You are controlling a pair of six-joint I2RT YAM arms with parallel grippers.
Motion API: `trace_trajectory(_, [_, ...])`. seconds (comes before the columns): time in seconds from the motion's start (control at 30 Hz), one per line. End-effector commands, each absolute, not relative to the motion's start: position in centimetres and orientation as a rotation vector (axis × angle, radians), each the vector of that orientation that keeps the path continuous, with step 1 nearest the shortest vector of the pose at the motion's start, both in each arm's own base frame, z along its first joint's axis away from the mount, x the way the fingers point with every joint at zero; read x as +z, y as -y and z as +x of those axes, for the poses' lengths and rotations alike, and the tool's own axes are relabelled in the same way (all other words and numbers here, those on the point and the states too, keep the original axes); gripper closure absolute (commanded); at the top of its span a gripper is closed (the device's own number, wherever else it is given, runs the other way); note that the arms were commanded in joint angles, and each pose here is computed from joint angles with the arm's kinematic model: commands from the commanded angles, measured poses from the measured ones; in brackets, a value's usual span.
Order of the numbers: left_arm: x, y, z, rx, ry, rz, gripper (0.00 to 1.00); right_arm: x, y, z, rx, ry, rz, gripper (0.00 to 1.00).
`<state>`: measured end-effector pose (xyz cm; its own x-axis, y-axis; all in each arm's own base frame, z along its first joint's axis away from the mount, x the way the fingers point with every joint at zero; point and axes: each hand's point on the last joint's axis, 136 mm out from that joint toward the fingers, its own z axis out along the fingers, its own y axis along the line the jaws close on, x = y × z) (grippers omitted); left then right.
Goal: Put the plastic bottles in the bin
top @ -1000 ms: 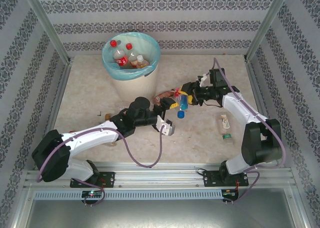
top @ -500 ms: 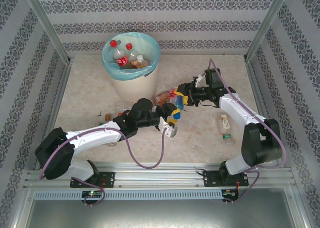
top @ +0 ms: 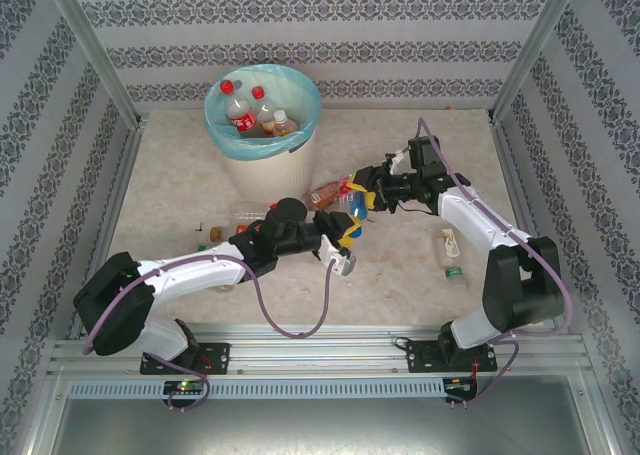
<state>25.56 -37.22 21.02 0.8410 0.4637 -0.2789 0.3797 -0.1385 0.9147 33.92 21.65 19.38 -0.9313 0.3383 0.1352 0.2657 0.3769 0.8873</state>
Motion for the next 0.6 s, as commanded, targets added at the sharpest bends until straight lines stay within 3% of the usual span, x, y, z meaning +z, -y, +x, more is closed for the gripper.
trace_trajectory(0.0, [20.7, 37.6, 25.1, 0.071, -0.645, 1.739, 0.88, 21.1, -22.5, 33.5, 1.669, -2.521, 0.484, 0.56])
trace_trajectory(0.1, [22.0, 37.6, 25.2, 0.055, -0.664, 1.688, 1.00, 21.2, -22.0, 33.7, 1.645, -2.512, 0.492, 0.39])
trace_trajectory(0.27, [27.3, 37.1, 25.8, -0.013, -0.776, 1.495, 1.00, 22.0, -19.1, 34.7, 1.536, -2.460, 0.555, 0.05])
trace_trajectory(0.57, [41.1, 32.2, 27.8, -0.182, -1.078, 1.013, 1.00, 23.9, -12.2, 35.5, 1.292, -2.272, 0.698, 0.02])
